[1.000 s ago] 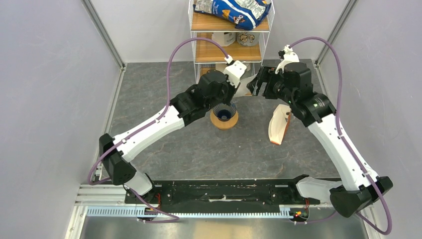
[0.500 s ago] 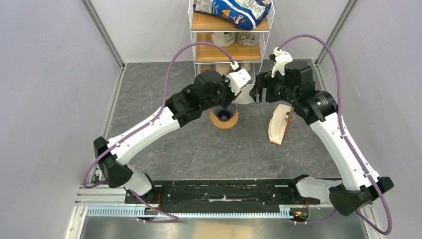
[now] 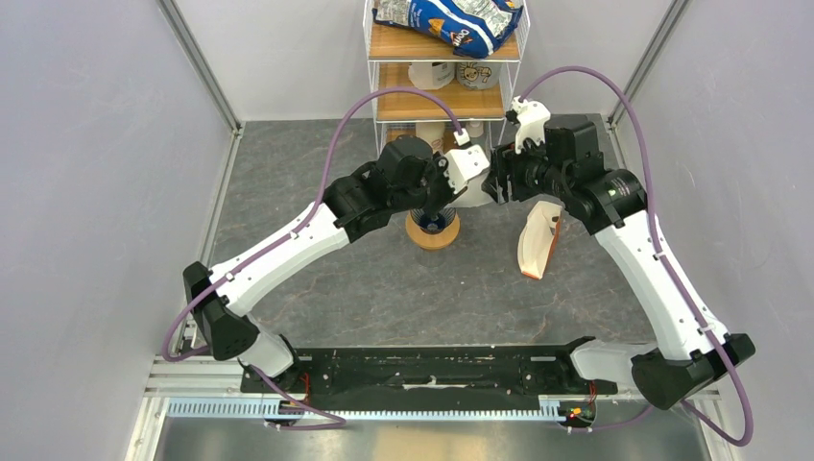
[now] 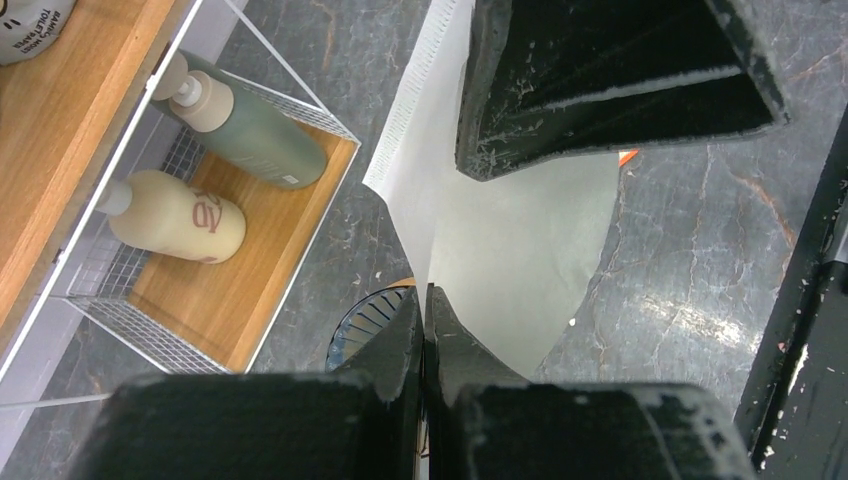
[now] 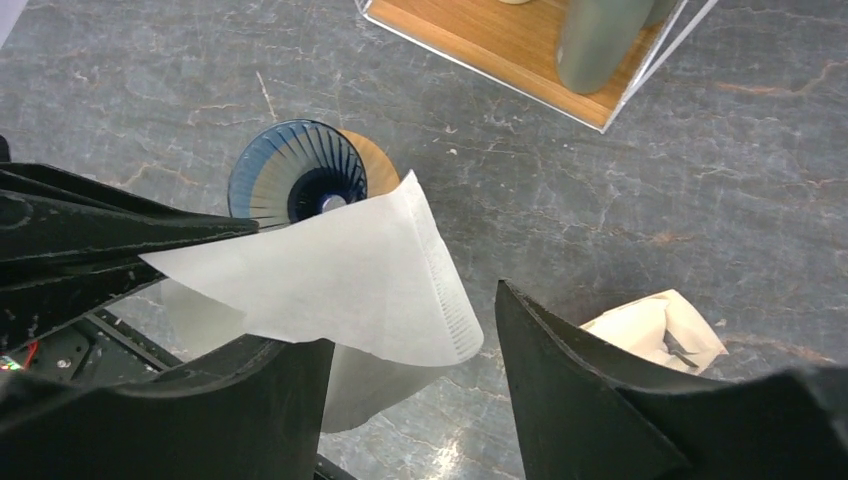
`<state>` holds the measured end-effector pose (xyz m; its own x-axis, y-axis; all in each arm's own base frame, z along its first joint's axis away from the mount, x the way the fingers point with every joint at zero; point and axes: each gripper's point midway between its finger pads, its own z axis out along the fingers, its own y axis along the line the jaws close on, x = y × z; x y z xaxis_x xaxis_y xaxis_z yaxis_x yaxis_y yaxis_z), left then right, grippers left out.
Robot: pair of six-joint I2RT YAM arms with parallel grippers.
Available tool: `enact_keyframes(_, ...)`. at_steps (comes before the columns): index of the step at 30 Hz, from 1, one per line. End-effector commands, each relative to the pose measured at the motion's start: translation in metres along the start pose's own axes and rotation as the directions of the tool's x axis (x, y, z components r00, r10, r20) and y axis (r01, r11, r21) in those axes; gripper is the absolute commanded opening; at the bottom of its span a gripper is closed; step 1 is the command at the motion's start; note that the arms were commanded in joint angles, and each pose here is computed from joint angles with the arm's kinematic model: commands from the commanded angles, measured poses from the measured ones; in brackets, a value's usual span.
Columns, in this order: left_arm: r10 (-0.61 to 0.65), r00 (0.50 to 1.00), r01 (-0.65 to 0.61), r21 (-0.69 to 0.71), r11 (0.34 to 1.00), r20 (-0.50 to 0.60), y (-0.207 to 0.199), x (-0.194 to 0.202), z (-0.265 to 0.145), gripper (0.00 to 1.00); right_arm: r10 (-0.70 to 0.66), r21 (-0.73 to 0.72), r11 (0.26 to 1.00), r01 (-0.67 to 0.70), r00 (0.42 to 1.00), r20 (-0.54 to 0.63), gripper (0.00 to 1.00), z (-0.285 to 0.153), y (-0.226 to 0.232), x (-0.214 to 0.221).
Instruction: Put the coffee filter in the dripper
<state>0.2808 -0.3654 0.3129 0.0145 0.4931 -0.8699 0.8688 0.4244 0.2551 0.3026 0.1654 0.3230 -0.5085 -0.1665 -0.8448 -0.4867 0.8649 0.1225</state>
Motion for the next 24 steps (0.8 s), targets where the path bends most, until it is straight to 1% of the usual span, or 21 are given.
enact_keyframes(1,0.041,0.998,-0.042,0.014,0.999,0.038,0.001,-0.016,-0.004,0.02,-0.042,-0.052,0.998,0.044,0.998,0.036,0.62,-0.006,0.009,-0.015)
enact_keyframes(3,0.04,0.998,-0.04,0.013,0.999,0.04,0.001,-0.016,-0.005,0.02,-0.049,-0.07,0.996,0.052,0.998,0.036,0.55,-0.006,0.012,-0.015)
enact_keyframes(11,0.035,0.999,-0.035,-0.005,0.999,0.037,0.004,-0.016,-0.004,0.02,-0.049,-0.099,0.994,0.051,0.999,0.021,0.37,-0.006,0.016,-0.012)
enact_keyframes(18,0.003,0.999,0.0,-0.052,0.999,0.043,0.011,-0.018,-0.006,0.02,-0.047,-0.105,0.993,0.049,0.999,0.02,0.29,-0.005,0.017,-0.012)
enact_keyframes(24,-0.054,0.997,0.059,-0.081,0.995,0.057,0.016,-0.022,-0.006,0.02,-0.023,-0.122,0.992,0.025,1.0,0.02,0.25,-0.001,0.021,-0.013)
